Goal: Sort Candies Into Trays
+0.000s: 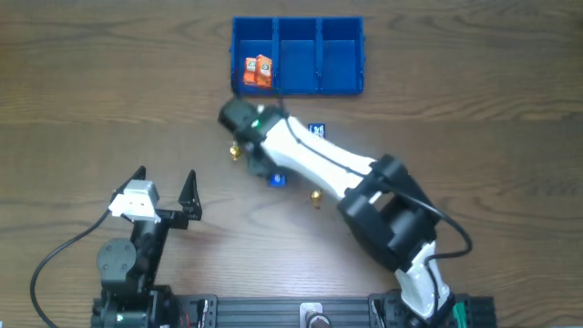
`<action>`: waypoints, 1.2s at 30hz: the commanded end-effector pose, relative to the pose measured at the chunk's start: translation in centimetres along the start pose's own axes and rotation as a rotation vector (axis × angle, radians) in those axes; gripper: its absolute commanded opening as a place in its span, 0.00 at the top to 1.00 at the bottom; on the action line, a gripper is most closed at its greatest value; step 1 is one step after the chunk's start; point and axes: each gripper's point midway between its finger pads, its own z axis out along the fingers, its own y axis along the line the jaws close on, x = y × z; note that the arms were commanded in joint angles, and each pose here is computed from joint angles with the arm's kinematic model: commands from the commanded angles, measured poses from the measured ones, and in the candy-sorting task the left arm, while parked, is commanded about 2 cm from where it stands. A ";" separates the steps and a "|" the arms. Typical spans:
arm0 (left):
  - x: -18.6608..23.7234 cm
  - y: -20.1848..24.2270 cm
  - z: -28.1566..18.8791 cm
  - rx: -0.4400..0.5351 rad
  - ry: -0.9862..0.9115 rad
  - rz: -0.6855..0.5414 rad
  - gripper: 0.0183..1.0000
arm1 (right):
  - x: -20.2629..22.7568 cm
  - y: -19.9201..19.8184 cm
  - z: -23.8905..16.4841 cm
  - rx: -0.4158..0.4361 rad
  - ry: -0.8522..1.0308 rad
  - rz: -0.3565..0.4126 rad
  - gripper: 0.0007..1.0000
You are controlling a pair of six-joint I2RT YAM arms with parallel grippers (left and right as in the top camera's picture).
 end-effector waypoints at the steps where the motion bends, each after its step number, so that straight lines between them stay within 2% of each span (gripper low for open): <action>1: 1.6 0.0 0.1 0.010 0.048 0.002 0.00 | -12.4 -5.2 -11.9 -0.045 -0.333 0.046 0.85; 5: 1.6 0.0 0.1 0.010 0.048 0.002 0.00 | -18.3 -7.8 -15.8 -0.060 -0.516 0.074 0.85; 8: 1.6 0.0 0.1 0.010 0.048 0.002 0.00 | -21.5 -9.3 -16.5 -0.032 -0.634 0.137 0.84; 10: 1.6 0.0 0.1 0.010 0.048 0.002 0.00 | -23.3 -9.0 -16.0 -0.031 -0.688 0.120 0.83; 15: 1.6 0.0 0.1 0.010 0.048 0.002 0.00 | -26.2 -7.6 -12.7 -0.028 -0.740 0.086 0.82; 22: 1.6 0.0 0.1 0.010 0.048 0.002 0.00 | -26.0 -7.5 -7.0 0.005 -0.650 0.078 0.82; 27: 1.6 0.0 0.1 0.010 0.048 0.002 0.00 | -25.8 -7.7 -5.3 0.012 -0.621 0.089 0.80; 31: 1.6 0.0 0.1 0.010 0.048 0.002 0.00 | -25.8 -7.7 -5.3 0.012 -0.619 0.091 0.71; 32: 1.6 0.0 0.1 0.010 0.048 0.002 0.00 | -25.8 -7.7 -5.3 0.012 -0.618 0.091 0.61; 36: 1.6 0.0 0.1 0.010 0.048 0.002 0.00 | -25.5 -7.6 -5.1 0.008 -0.604 0.085 0.36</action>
